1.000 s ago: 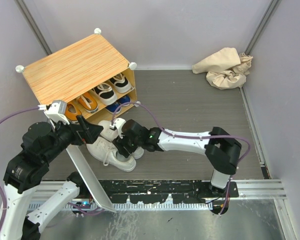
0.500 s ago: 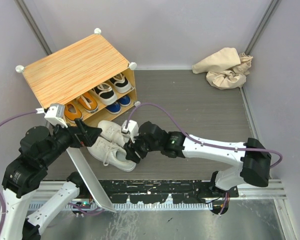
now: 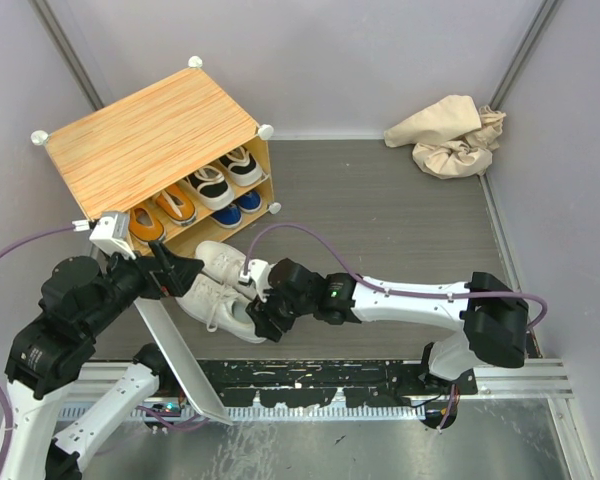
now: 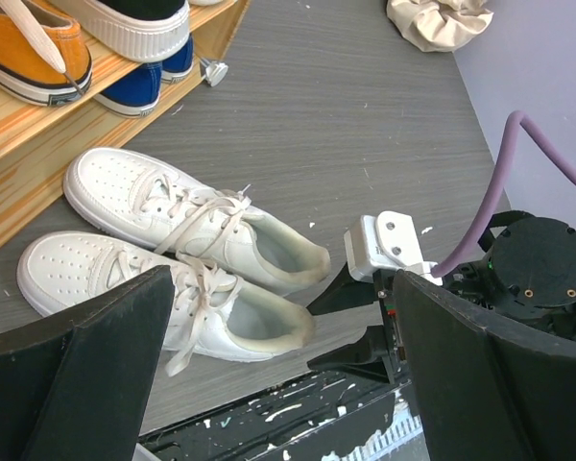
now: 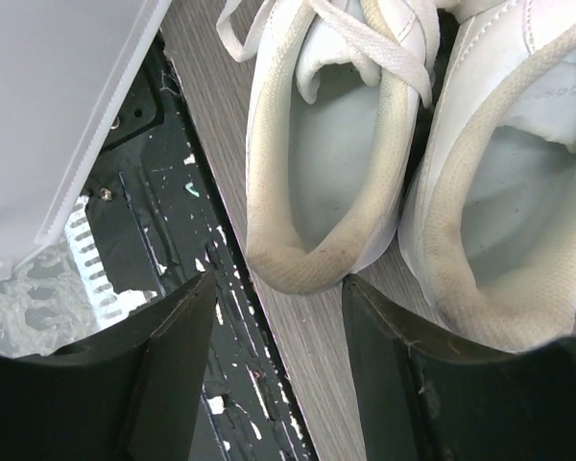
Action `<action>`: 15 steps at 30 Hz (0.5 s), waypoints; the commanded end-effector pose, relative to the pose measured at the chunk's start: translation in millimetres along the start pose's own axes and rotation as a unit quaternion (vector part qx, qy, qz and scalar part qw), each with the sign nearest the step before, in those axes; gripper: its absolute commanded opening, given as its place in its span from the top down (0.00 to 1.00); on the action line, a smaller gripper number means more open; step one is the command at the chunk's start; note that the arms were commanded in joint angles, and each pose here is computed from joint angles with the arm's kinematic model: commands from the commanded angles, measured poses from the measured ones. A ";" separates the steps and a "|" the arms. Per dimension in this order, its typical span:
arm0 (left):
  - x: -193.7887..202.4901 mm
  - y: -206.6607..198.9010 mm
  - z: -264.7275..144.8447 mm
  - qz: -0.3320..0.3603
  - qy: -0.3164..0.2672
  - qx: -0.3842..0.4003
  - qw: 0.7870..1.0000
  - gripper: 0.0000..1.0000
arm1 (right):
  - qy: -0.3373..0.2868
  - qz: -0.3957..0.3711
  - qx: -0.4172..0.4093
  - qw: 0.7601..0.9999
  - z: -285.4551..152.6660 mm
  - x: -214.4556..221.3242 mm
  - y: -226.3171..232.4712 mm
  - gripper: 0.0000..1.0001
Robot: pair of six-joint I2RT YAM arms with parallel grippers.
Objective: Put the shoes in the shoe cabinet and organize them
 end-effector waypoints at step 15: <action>-7.5 -2.9 -16.2 0.007 -0.030 0.013 0.999 0.02 | -0.051 -0.079 0.053 0.994 61.7 -62.3 -17.1 0.41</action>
Point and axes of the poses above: each gripper's point midway between its finger pads, its own z axis out along the fingers, its own y axis along the line the jaws close on, x = y × z, the point moved 8 cm from there along -z, back along the fingers, and after that the axes turned 2 degrees about -z, right-handed, at the moved point
